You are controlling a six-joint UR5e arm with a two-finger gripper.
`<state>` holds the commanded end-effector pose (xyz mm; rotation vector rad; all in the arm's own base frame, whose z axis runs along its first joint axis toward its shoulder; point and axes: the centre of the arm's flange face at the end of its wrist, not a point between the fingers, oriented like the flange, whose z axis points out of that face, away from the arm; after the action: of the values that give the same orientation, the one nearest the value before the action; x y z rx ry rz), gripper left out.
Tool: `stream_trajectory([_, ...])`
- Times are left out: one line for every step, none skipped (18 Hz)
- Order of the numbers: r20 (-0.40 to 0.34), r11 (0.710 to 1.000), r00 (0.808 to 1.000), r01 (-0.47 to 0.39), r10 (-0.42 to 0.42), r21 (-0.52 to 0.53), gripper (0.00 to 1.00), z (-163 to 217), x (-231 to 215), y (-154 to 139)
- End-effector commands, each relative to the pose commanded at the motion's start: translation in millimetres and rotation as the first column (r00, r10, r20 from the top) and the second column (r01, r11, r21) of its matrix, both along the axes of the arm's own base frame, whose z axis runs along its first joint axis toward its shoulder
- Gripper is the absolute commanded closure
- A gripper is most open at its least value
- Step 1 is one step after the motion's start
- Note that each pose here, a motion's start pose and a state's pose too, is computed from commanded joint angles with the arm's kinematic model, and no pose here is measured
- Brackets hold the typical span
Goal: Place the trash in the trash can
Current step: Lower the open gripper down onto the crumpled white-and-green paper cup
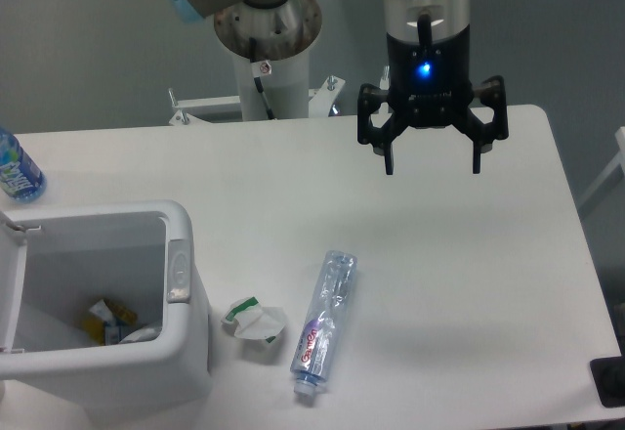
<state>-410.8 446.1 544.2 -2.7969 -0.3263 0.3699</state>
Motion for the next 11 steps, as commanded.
stream_trajectory([0.000, 1.000, 1.000, 0.001, -0.001, 0.000, 0.00, -3, -1, 0])
stream_trajectory([0.009, 1.000, 1.000, 0.004, -0.004, -0.005, 0.00, -6, 1, 1])
stream_trajectory([0.016, 1.000, 1.000, 0.007, -0.007, -0.003, 0.00, -8, 1, 2])
stream_trajectory([0.023, 1.000, 1.000, 0.012, -0.012, -0.003, 0.00, -12, 2, 3])
stream_trajectory([0.042, 1.000, 0.999, 0.018, -0.018, -0.006, 0.00, -21, 3, 7])
stream_trajectory([0.055, 1.000, 0.998, 0.021, -0.020, -0.011, 0.00, -35, 3, 9])
stream_trajectory([0.054, 1.000, 0.998, 0.013, -0.013, -0.009, 0.00, -50, 3, 10])
stream_trajectory([0.045, 1.000, 0.999, 0.013, -0.013, 0.003, 0.00, -63, 8, 16])
stream_trajectory([0.051, 1.000, 0.999, 0.004, -0.005, 0.003, 0.00, -80, 16, 21])
stream_trajectory([0.065, 1.000, 0.998, 0.000, -0.001, 0.004, 0.00, -95, 25, 25])
stream_trajectory([0.064, 1.000, 0.998, 0.017, -0.017, 0.003, 0.00, -104, 31, 29])
